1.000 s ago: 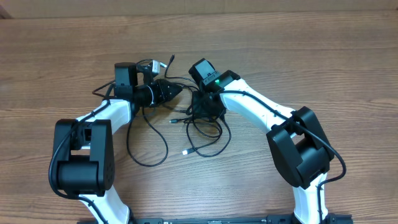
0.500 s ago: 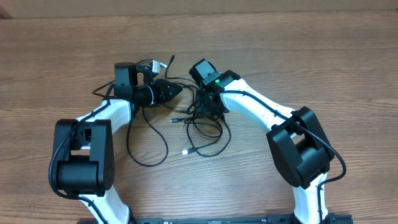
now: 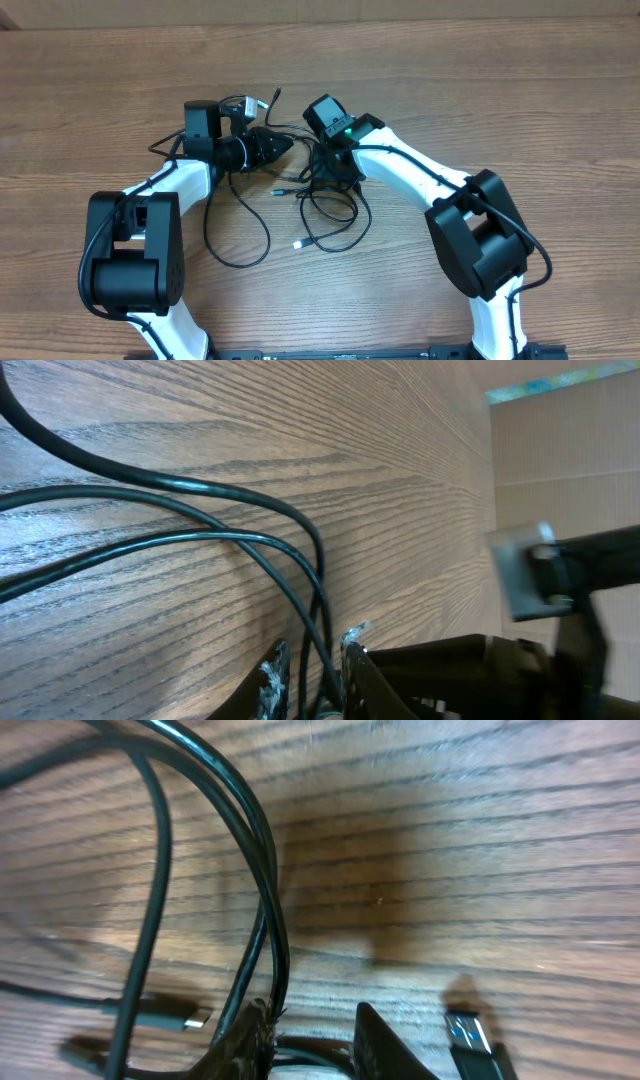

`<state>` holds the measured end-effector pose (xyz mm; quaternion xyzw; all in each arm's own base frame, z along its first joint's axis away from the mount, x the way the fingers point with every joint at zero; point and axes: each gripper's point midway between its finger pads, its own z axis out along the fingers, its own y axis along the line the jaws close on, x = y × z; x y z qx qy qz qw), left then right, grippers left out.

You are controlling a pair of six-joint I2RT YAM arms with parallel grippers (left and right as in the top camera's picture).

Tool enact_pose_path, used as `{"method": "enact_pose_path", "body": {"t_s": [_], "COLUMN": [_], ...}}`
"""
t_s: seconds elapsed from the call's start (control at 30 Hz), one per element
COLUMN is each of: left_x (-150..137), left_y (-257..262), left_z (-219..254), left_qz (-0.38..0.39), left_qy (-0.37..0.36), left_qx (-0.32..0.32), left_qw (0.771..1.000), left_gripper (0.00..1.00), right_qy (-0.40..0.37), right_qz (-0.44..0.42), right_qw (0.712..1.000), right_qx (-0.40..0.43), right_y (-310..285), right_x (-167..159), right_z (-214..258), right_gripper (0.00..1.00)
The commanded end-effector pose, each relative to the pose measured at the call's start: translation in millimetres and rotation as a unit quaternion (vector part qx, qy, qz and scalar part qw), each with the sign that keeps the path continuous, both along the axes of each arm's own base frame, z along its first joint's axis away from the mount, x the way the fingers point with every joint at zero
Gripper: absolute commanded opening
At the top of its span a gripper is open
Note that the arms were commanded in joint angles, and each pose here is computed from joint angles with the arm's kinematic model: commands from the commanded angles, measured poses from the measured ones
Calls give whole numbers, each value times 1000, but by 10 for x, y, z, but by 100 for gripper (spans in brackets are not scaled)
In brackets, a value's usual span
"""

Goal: Untangle cables

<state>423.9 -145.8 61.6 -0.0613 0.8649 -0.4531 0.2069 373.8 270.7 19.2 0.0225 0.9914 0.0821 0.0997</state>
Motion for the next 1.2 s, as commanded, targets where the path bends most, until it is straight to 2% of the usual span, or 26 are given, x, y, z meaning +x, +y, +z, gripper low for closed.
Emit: {"method": "enact_pose_path", "body": {"t_s": [0.0,0.2,0.4,1.17], "left_x": [31,31,32,31], "left_y": [31,31,32,32], "left_z": [108,108,108,107], "left_qz": [2,2,2,2], "left_qy": [-20,-20,-20,-20], "left_qx": [4,4,4,4], "left_qw": [1000,1000,1000,1000], "left_gripper": [19,19,19,20], "right_qy": [9,11,-4,45], "right_qz": [-3,-15,-13,-46], "right_qw": [1000,1000,999,998], "right_qx": [1,2,34,2], "right_y": [16,-9,107,-203], "right_x": [2,15,116,-9], "right_z": [-88,-89,-44,-126], "right_gripper": [25,21,26,25]}}
